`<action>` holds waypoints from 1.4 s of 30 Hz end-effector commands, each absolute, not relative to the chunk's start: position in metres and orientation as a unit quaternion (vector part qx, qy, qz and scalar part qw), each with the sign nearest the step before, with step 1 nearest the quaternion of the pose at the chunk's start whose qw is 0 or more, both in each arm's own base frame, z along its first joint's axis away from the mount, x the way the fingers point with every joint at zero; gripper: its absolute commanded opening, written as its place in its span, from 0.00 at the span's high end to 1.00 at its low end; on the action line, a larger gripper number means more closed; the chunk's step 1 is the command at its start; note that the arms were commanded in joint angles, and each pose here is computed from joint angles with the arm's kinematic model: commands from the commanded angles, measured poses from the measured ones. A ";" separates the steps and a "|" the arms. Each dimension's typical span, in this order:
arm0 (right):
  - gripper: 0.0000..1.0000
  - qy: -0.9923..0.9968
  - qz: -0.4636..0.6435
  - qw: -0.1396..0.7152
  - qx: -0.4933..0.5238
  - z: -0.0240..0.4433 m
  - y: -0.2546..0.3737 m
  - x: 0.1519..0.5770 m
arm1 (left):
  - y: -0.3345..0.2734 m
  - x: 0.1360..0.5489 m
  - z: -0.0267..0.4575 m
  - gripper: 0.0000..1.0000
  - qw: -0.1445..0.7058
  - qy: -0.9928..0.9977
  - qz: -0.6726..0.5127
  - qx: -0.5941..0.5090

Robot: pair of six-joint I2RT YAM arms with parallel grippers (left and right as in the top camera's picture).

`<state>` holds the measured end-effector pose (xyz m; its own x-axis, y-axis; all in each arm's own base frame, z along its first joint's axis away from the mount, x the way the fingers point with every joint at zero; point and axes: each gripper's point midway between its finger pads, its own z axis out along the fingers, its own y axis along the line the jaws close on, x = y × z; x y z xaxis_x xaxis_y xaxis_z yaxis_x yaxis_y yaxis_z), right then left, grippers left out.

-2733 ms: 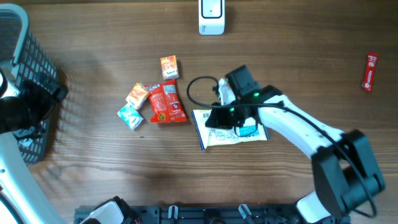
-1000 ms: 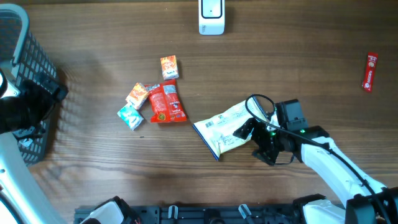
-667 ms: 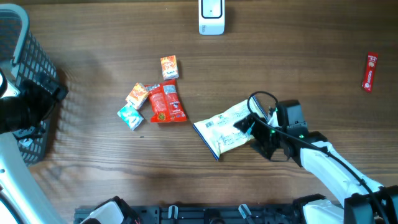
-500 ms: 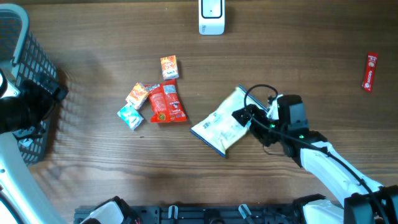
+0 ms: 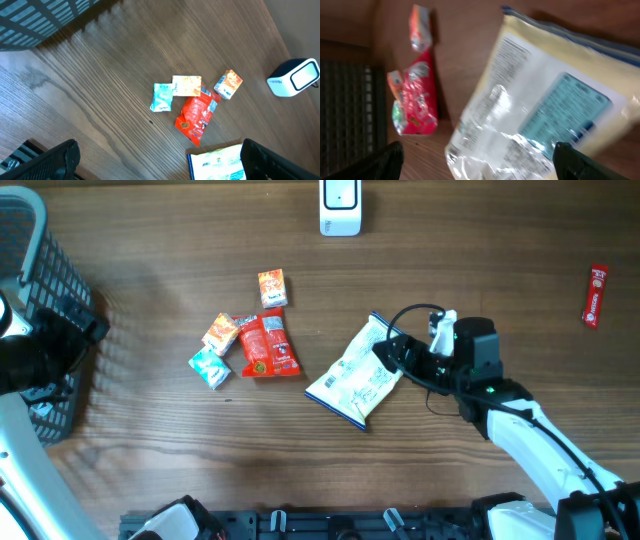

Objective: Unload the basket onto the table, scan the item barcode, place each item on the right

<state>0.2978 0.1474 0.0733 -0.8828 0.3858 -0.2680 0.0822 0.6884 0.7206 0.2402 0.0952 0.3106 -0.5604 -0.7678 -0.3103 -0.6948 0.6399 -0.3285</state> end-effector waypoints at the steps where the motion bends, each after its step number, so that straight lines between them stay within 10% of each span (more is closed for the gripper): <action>1: 0.03 0.911 0.356 0.149 0.147 0.055 0.144 0.280 | 0.097 0.240 0.311 0.00 0.218 0.879 -0.082 -0.415; 24: 0.01 0.850 0.418 -0.041 0.318 -0.035 0.171 0.274 | 0.097 0.240 0.311 0.00 0.218 0.879 -0.082 -0.415; 33: 0.96 0.849 0.411 -0.007 0.334 -0.039 0.166 0.289 | 0.097 0.240 0.311 0.00 0.218 0.879 -0.082 -0.415; 42: 0.96 0.841 0.457 0.012 0.290 -0.018 0.172 0.299 | 0.097 0.240 0.311 0.00 0.218 0.879 -0.082 -0.415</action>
<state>0.3055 0.1844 -0.0009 -0.8612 0.4609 0.2142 0.4203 0.4091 0.8099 0.2402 0.0952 0.3106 -0.5604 -0.7678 -0.3103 -0.6948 0.6399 -0.3285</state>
